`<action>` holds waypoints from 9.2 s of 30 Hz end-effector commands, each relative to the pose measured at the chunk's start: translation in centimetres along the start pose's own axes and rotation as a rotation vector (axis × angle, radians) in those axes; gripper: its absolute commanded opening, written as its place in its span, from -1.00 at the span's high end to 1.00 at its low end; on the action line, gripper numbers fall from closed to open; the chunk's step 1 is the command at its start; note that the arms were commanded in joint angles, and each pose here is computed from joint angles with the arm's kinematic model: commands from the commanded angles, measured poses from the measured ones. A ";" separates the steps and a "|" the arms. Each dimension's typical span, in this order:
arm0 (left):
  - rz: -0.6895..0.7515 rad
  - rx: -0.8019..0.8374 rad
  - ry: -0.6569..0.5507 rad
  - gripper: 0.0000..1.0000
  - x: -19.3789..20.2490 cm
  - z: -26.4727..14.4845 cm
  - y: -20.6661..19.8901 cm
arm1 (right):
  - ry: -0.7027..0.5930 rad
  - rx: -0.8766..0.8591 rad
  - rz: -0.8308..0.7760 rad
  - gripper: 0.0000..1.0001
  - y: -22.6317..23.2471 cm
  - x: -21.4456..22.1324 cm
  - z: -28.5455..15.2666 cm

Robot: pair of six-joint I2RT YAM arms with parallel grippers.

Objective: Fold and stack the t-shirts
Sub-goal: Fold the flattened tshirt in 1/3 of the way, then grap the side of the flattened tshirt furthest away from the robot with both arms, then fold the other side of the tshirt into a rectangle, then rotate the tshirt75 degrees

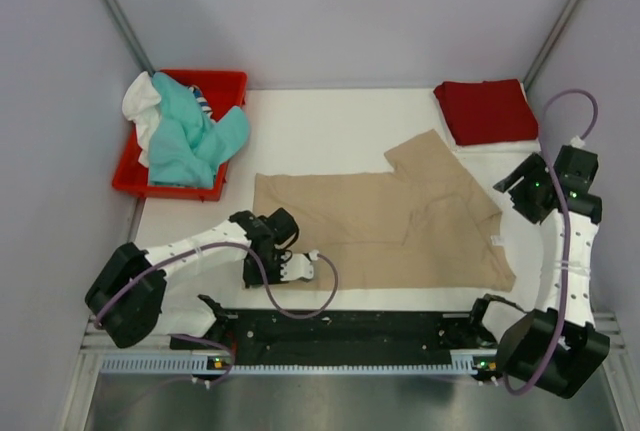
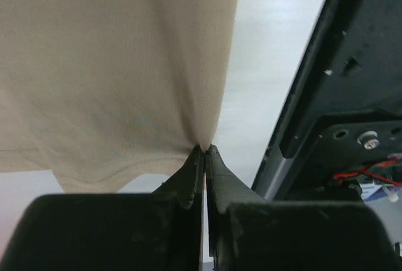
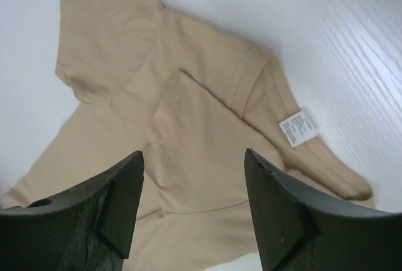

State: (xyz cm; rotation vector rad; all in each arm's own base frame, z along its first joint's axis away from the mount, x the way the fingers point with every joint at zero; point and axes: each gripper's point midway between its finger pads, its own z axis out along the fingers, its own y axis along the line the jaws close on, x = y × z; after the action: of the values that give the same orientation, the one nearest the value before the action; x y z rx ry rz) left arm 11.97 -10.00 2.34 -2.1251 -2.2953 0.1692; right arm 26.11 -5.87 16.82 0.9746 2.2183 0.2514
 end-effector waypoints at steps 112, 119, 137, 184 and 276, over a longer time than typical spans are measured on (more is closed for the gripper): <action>-0.443 -0.132 -0.412 1.00 1.8 -7.5 12.8 | -0.026 0.122 -0.056 1.00 -2.4 7.3 -2.0; -0.438 -0.059 -0.354 1.00 2.6 -5.3 11.5 | 0.046 0.183 0.186 1.00 -4.7 11.7 -0.3; -0.426 -0.108 -0.369 0.27 2.0 -10.1 13.2 | 0.053 -0.166 -0.159 1.00 5.8 6.9 1.2; -0.628 -0.187 -0.343 0.25 1.9 -6.7 16.1 | 0.302 0.085 -0.456 1.00 5.9 11.6 6.7; -0.438 0.098 -0.033 0.33 3.8 2.0 3.9 | 0.529 -0.152 -0.413 1.00 20.6 8.2 25.1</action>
State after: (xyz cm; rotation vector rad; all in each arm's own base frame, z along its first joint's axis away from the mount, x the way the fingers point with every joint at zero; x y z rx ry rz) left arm 21.54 -3.95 1.20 -1.4722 -2.8394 0.0867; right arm 43.47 10.14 2.43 0.3290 2.8722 0.3709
